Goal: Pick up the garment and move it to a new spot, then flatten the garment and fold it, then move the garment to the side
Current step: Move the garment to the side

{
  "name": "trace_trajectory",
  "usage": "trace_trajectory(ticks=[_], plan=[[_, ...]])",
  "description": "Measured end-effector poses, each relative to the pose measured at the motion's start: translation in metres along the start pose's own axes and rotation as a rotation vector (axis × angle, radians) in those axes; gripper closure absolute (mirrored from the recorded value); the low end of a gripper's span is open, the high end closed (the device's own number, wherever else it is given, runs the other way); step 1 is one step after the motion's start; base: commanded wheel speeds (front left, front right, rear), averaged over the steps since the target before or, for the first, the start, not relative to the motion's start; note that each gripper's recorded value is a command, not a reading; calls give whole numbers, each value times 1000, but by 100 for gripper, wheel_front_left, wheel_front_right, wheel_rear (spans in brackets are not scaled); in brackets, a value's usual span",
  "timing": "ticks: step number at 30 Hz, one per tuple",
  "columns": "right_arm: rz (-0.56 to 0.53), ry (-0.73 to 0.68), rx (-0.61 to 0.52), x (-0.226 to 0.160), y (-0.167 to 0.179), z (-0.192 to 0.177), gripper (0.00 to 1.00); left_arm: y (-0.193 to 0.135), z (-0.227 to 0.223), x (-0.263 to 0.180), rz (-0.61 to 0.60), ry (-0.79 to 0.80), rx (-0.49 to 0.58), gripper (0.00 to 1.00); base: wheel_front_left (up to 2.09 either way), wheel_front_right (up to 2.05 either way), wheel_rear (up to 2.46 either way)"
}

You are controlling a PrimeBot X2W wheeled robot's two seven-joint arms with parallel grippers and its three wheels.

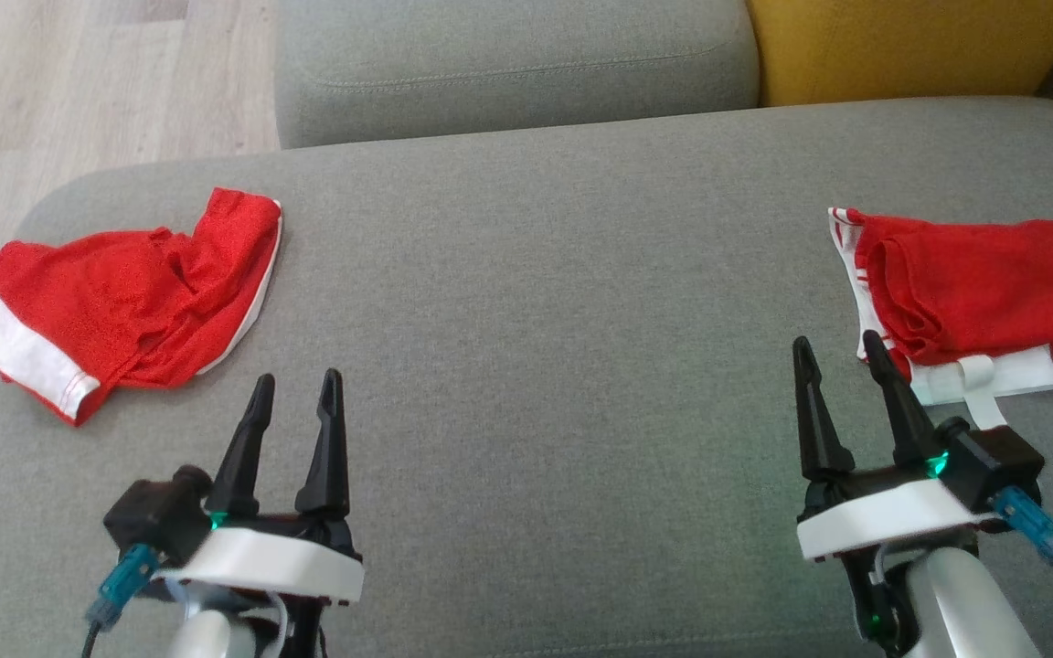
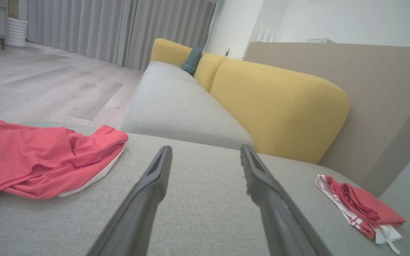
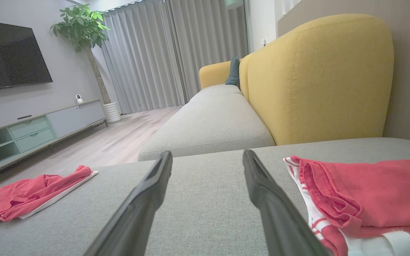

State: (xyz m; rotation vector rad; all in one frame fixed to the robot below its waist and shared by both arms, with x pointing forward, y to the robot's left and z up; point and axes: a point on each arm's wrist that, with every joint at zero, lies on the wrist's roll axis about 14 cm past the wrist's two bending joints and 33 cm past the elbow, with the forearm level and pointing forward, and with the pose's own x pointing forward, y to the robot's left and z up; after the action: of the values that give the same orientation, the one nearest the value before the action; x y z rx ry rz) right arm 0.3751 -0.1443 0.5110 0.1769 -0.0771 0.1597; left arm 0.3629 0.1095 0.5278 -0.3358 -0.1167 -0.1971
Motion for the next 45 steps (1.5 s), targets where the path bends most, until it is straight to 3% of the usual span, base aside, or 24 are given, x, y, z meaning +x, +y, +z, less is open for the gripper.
trace_trajectory(ticks=[25,35,45], plan=[[24,7,28,4,9,-3,0,6,1,-5,24,-3,10,0,0,0,0],[170,51,58,19,58,-18,0,44,17,-29,153,-41,47,0,0,0,0],[366,120,93,27,126,-40,0,100,43,-76,361,-110,95,0,0,0,0]])
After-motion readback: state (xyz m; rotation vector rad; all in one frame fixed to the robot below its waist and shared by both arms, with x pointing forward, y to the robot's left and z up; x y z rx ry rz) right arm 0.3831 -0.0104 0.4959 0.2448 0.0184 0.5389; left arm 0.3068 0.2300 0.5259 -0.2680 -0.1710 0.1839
